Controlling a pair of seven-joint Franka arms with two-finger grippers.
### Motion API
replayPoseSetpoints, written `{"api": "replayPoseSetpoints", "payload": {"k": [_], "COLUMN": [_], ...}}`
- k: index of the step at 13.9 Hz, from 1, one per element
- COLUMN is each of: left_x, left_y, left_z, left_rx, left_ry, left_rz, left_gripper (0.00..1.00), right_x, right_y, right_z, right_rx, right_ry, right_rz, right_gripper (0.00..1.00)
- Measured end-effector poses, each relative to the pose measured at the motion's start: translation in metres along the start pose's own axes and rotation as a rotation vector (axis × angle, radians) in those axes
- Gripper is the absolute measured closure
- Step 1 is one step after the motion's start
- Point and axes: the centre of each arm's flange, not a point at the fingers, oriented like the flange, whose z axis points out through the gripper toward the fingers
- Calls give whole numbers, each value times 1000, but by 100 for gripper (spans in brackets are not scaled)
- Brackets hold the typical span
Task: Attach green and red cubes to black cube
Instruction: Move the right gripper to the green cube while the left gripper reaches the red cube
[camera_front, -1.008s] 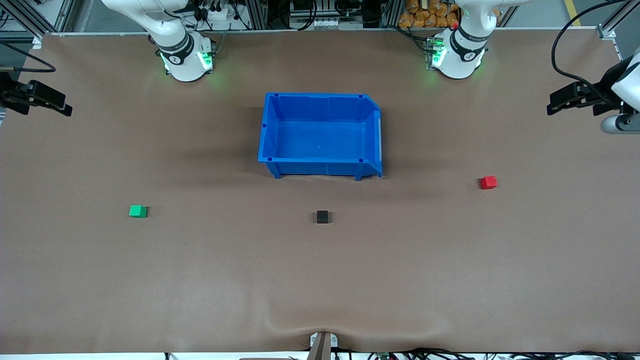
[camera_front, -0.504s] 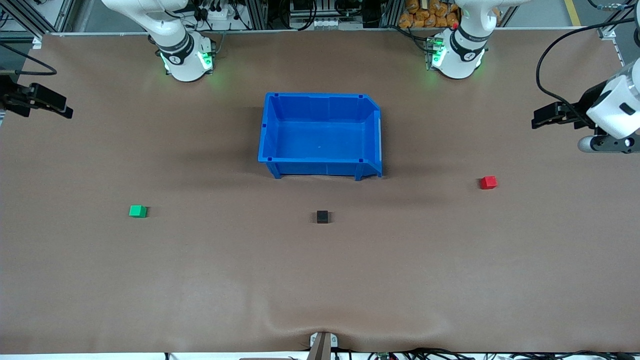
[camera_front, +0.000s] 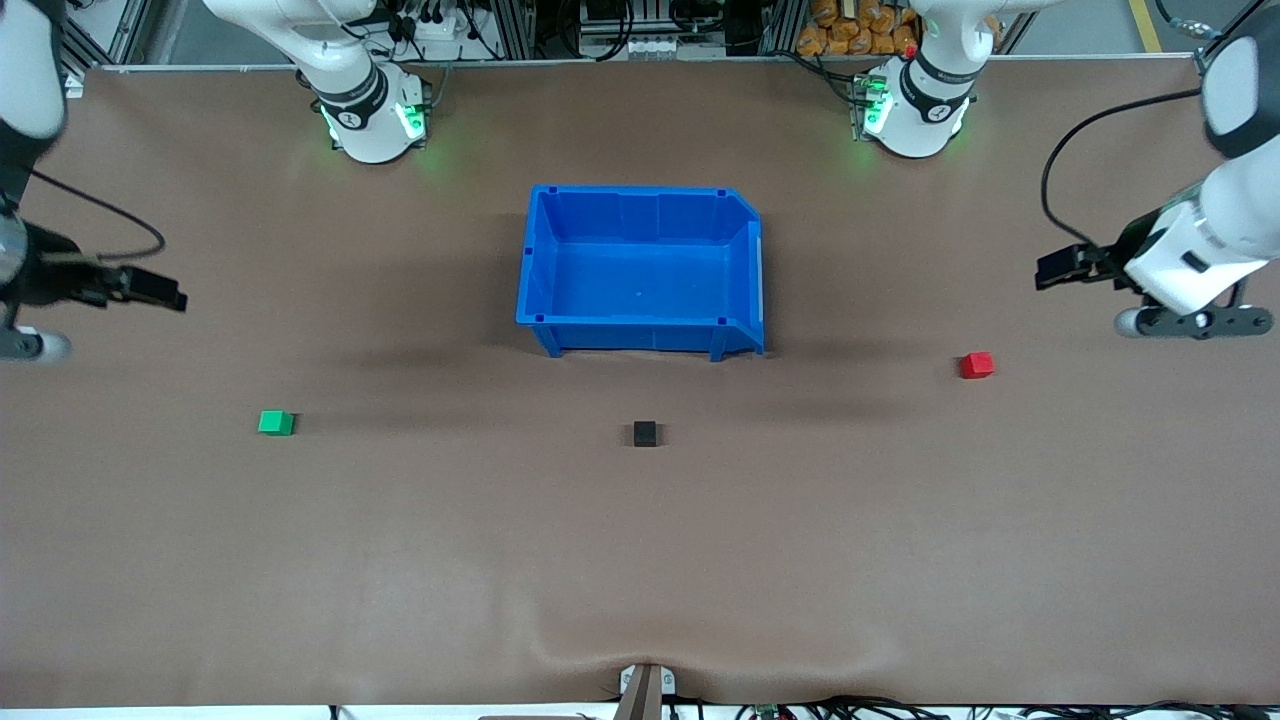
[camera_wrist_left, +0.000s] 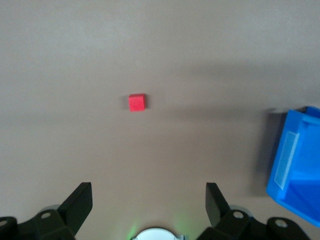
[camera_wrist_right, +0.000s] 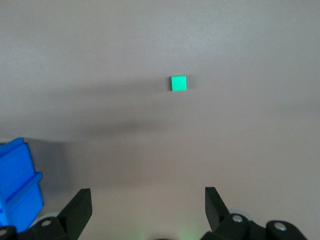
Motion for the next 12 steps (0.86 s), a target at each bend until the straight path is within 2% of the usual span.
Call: {"api": "replayPoseSetpoints", "payload": {"k": [7, 12], "left_x": [-6, -8], "left_y": [-5, -18], "left_z": [48, 97], "left_rx": [1, -4], "left_ry": [33, 70], "left_rz": [-11, -35], "left_gripper": [0, 0], "right_x": [47, 81], "right_y": [-3, 0], "right_z": [79, 142], "right_rx": [-9, -28], "right_ry": [-78, -95], "right_rz": [3, 3], "right_gripper": [0, 0]}}
